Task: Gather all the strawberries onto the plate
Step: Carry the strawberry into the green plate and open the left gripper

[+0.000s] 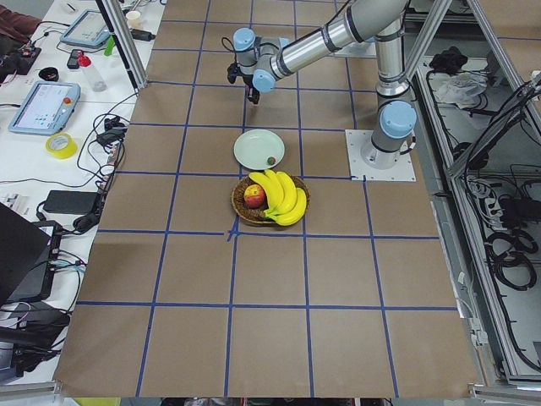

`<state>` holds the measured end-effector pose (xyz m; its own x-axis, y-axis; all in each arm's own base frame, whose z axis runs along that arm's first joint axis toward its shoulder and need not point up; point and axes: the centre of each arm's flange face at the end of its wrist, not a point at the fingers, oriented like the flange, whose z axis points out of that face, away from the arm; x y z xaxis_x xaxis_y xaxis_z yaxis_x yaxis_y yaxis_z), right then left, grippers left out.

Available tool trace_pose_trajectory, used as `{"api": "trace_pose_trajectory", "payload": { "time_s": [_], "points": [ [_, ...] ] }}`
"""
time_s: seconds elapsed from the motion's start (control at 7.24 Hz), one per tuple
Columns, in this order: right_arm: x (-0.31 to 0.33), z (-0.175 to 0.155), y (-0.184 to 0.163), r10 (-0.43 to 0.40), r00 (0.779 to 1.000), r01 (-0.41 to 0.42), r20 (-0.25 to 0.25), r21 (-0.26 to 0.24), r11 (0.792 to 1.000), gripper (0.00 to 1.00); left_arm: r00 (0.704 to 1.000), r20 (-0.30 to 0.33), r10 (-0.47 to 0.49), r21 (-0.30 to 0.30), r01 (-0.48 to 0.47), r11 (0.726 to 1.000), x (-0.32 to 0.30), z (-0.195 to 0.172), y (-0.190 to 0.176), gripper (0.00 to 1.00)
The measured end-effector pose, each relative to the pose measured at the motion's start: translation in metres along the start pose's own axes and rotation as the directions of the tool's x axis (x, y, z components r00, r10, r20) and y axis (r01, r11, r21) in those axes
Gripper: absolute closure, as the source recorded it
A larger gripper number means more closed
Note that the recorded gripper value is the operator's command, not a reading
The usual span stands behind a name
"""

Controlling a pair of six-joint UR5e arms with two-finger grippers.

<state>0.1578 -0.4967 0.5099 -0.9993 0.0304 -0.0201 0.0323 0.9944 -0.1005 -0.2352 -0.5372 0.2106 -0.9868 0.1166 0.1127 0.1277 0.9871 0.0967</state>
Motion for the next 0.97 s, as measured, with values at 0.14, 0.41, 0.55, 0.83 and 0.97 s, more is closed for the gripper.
{"api": "trace_pose_trajectory", "payload": {
  "time_s": [0.14,0.41,0.55,0.83,0.97],
  "points": [
    [0.0,0.0,0.0,0.0,1.0,0.0,0.0,0.0,1.0,0.0,0.998,0.034,-0.051,-0.007,0.051,0.999,-0.036,-0.025,-0.014,1.0],
    [0.0,0.0,0.0,-0.001,1.0,0.001,0.0,0.0,1.0,0.0,0.99,0.094,-0.103,0.002,0.103,0.995,-0.107,-0.065,-0.026,1.0],
    [0.0,0.0,0.0,-0.001,1.0,0.001,0.0,0.0,1.0,0.0,0.984,0.138,-0.117,-0.009,0.119,0.993,-0.137,-0.07,-0.024,1.0],
    [0.0,0.0,0.0,-0.002,1.0,0.002,0.0,0.0,1.0,0.0,0.975,0.168,-0.147,-0.055,0.159,0.986,-0.195,-0.072,-0.017,0.22],
    [0.0,0.0,0.0,-0.001,1.0,0.001,0.0,0.0,1.0,0.0,0.974,0.165,-0.154,-0.069,0.167,0.984,-0.211,-0.072,-0.014,0.0]
  ]
}}
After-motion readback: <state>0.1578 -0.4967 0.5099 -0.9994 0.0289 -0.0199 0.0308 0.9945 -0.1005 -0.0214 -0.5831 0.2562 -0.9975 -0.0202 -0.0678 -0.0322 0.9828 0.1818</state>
